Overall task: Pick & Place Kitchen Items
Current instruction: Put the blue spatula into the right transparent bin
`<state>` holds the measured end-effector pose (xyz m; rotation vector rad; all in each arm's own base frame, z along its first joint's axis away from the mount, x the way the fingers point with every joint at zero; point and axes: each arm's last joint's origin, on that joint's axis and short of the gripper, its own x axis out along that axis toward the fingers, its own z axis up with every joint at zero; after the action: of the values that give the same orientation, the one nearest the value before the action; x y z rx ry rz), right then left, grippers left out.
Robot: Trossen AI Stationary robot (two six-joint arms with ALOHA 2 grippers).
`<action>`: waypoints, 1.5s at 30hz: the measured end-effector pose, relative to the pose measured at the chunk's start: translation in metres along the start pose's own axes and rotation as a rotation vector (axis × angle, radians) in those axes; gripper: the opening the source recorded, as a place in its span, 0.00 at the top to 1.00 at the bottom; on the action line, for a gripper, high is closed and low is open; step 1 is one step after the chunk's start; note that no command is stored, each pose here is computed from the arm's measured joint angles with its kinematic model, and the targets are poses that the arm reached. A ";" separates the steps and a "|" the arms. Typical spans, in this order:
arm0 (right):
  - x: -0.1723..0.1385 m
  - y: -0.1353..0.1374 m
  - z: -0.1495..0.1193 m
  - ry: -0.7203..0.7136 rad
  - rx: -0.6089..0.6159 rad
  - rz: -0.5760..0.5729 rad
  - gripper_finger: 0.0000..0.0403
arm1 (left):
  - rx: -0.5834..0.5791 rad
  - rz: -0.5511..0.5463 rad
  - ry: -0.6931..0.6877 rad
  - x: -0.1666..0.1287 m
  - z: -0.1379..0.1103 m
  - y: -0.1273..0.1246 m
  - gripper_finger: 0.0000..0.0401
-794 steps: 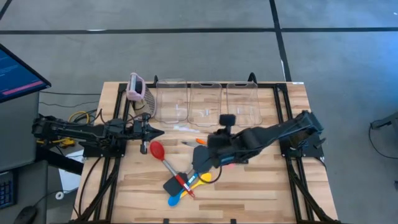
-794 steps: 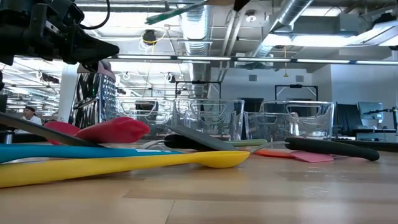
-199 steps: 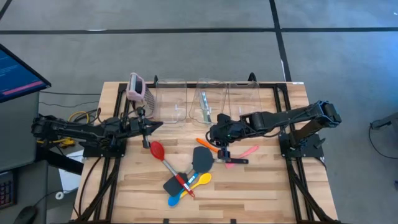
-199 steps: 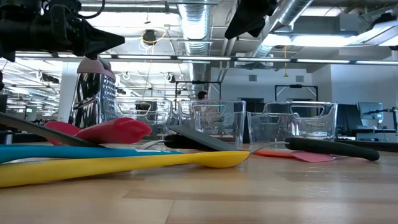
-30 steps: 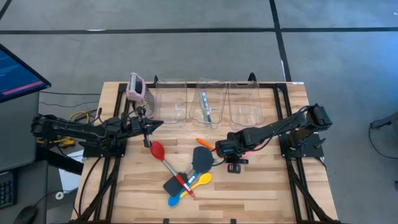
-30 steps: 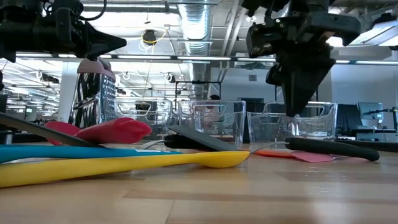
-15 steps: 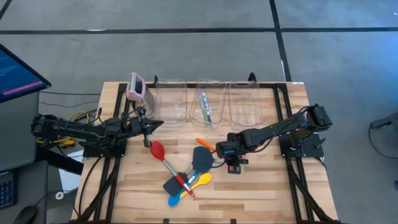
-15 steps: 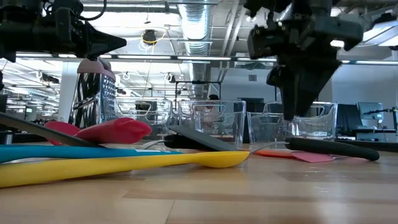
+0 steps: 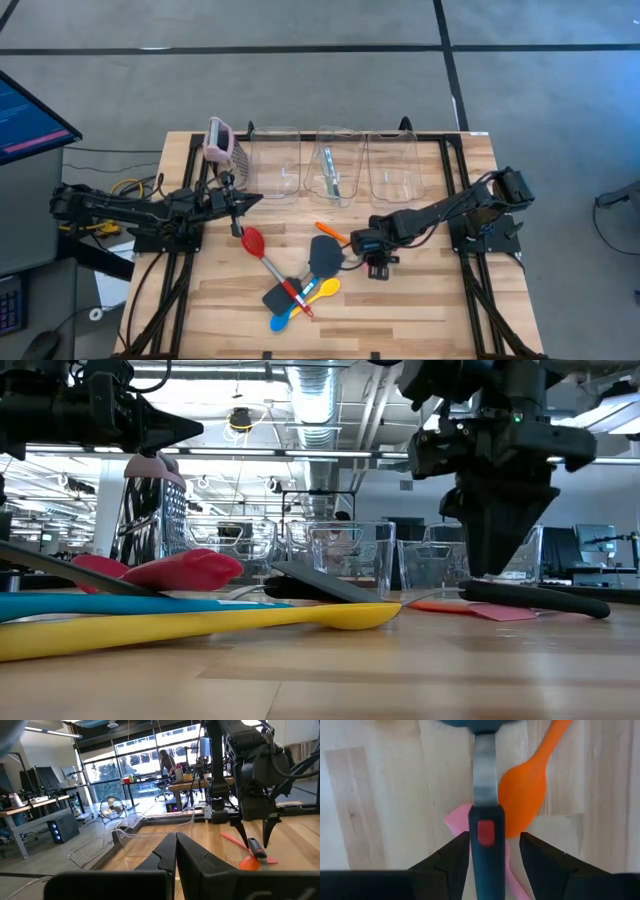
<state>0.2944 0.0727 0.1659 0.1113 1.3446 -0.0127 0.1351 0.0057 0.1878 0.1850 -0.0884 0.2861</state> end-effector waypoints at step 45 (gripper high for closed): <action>0.011 -0.003 -0.010 -0.040 0.064 0.011 0.75 | 0.000 0.000 0.000 0.000 0.000 0.000 0.99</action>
<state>0.2873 0.0708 0.1532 0.1715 1.3035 -0.0484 0.1351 0.0057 0.1878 0.1851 -0.0884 0.2859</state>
